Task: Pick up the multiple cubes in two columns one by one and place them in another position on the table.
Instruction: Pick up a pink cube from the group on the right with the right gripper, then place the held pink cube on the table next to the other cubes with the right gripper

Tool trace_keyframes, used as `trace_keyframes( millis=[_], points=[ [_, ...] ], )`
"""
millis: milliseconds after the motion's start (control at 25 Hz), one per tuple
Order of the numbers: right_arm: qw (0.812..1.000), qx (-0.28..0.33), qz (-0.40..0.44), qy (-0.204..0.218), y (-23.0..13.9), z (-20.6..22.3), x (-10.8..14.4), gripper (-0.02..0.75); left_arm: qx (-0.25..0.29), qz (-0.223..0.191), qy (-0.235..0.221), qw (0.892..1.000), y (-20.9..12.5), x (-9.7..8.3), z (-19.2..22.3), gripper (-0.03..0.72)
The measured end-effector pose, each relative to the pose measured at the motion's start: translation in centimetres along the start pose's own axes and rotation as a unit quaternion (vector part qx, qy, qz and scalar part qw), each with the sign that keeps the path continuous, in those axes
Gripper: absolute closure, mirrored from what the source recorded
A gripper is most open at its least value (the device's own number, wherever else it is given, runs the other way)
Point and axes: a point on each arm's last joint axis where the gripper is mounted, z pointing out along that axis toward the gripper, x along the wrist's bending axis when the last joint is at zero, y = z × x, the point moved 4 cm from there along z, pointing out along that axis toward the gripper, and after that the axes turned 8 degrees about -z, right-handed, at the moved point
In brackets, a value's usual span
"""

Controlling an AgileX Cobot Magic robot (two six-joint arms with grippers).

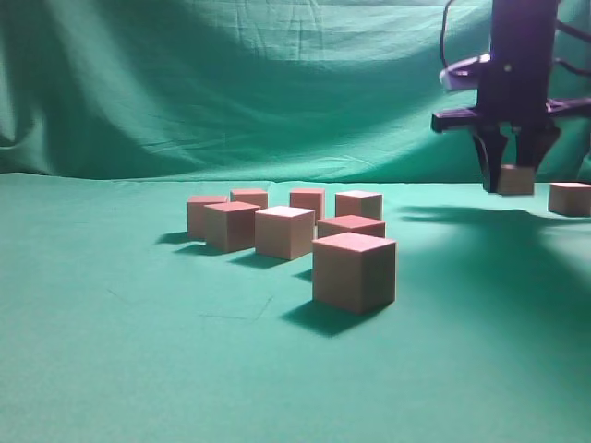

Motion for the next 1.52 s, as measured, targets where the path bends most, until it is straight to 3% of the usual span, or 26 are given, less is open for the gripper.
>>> trace_keyframes(
  millis=[200, 440, 640, 840, 1040, 1200, 1360, 1520],
  points=[
    [1.000, -0.025, 0.009, -0.005, 2.0, -4.2, -0.6, 0.475, 0.000, 0.000, 0.000, 1.000, 0.0, 0.0, 0.0, 0.688],
    [0.994, -0.104, 0.000, 0.019, 2.9, -12.8, 0.1, 0.475, 0.000, 0.000, 0.000, 1.000, 0.0, 0.0, 0.0, 0.688],
    [0.979, -0.181, -0.050, 0.076, 1.6, -21.3, 3.0, 0.475, 0.000, 0.000, 0.000, 1.000, 0.0, 0.0, 0.0, 0.688],
    [0.959, -0.221, -0.150, 0.100, -3.3, -27.9, 6.8, 0.475, 0.000, 0.000, 0.000, 1.000, 0.0, 0.0, 0.0, 0.688],
    [0.948, -0.179, -0.238, 0.116, -9.3, -28.0, 9.6, 0.475, 0.000, 0.000, 0.000, 1.000, 0.0, 0.0, 0.0, 0.688],
    [0.933, -0.124, -0.296, 0.161, -13.6, -26.0, 12.7, 0.475, 0.000, 0.000, 0.000, 1.000, 0.0, 0.0, 0.0, 0.688],
    [0.898, -0.072, -0.378, 0.215, -17.4, -23.8, 16.8, 0.475, 0.000, 0.000, 0.000, 1.000, 0.0, 0.0, 0.0, 0.688],
    [0.850, -0.078, -0.468, 0.231, -19.9, -22.7, 20.8, 0.475, 0.000, 0.000, 0.000, 1.000, 0.0, 0.0, 0.0, 0.688]
  ],
)
